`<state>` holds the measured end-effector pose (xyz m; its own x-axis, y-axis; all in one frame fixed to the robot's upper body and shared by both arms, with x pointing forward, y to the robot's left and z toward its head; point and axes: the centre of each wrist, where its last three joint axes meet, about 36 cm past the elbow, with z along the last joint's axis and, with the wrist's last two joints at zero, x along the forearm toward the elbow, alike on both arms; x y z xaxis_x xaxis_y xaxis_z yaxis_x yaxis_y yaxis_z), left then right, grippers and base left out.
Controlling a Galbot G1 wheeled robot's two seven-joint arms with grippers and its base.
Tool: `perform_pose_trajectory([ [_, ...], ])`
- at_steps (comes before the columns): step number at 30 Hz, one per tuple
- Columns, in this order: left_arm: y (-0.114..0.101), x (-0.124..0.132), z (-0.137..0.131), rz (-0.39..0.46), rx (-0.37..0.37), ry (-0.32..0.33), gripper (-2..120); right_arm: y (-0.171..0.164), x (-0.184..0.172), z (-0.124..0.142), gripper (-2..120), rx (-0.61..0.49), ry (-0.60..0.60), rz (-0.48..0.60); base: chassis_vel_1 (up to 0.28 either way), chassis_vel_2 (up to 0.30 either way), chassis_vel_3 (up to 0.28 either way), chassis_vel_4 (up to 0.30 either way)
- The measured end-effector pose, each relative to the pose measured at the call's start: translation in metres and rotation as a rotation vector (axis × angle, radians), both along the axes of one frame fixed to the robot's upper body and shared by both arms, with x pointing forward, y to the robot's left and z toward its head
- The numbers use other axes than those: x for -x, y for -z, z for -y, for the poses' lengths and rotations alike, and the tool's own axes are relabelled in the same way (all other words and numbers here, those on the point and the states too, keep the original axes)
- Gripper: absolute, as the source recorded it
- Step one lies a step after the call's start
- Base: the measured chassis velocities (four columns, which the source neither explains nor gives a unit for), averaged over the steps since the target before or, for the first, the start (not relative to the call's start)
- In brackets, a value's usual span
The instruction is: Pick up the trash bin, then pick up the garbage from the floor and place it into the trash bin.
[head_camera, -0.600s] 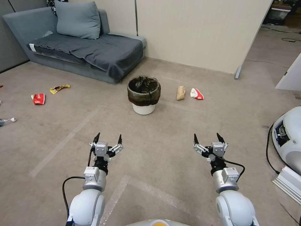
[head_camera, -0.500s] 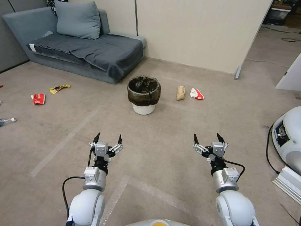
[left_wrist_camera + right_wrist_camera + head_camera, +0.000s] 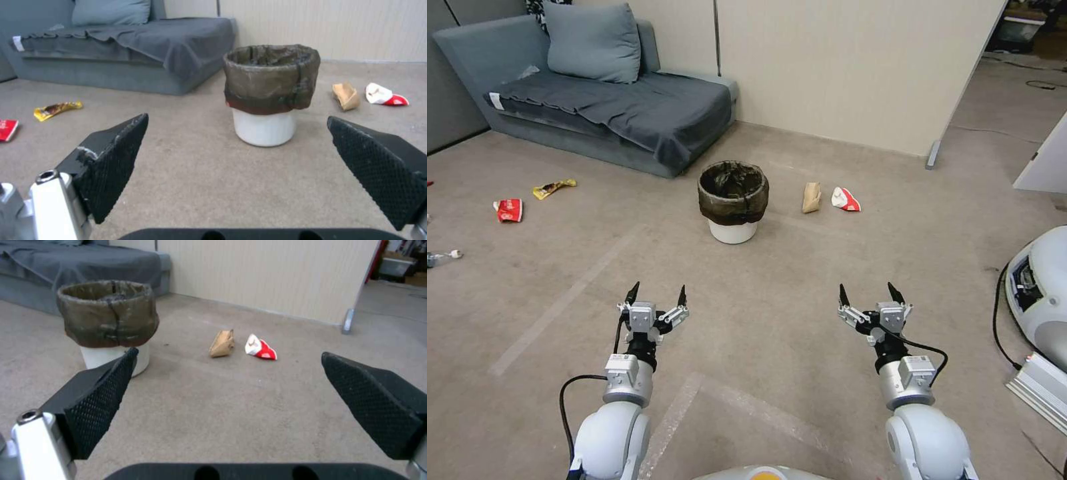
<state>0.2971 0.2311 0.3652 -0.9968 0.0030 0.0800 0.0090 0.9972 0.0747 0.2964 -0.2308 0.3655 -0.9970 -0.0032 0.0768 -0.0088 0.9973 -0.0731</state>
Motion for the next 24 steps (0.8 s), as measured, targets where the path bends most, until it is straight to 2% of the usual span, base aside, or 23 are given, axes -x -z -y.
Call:
perform_pose_trajectory([
  [3,-0.006,0.003,0.002,-0.023,0.001,-0.007,100,-0.003,0.006,-0.002,100,-0.002,0.02,-0.015,0.0,0.0,0.0,0.0],
  [4,-0.013,0.007,0.004,-0.054,0.001,-0.018,100,-0.012,0.023,-0.01,100,-0.007,0.072,-0.055,0.0,0.0,0.0,0.0],
  [5,-0.013,0.007,0.004,-0.054,0.001,-0.018,100,-0.012,0.023,-0.01,100,-0.007,0.072,-0.055,0.0,0.0,0.0,0.0],
  [7,-0.024,0.013,0.008,-0.11,0.002,-0.032,100,-0.031,0.053,-0.02,100,-0.007,0.174,-0.134,0.0,0.0,0.0,0.0],
  [9,-0.032,0.018,0.011,-0.145,0.0,-0.041,100,-0.035,0.06,-0.022,100,-0.007,0.2,-0.154,0.0,0.0,0.0,0.0],
  [13,-0.037,0.021,0.013,-0.172,-0.001,-0.047,100,-0.035,0.061,-0.024,100,-0.01,0.2,-0.157,0.0,0.0,0.0,0.0],
  [15,-0.05,0.029,0.017,-0.23,-0.006,-0.059,100,-0.035,0.061,-0.025,100,-0.007,0.197,-0.147,0.0,0.0,0.0,0.0],
  [20,-0.06,0.035,0.02,-0.269,-0.015,-0.067,100,-0.033,0.06,-0.025,100,-0.006,0.196,-0.138,0.0,0.0,0.0,0.0],
  [23,-0.08,0.047,0.024,-0.353,-0.049,-0.09,100,-0.03,0.06,-0.025,100,-0.003,0.189,-0.126,0.0,0.0,0.0,0.0],
  [24,-0.08,0.047,0.024,-0.353,-0.049,-0.09,100,-0.03,0.06,-0.025,100,-0.003,0.189,-0.126,0.0,0.0,0.0,0.0],
])
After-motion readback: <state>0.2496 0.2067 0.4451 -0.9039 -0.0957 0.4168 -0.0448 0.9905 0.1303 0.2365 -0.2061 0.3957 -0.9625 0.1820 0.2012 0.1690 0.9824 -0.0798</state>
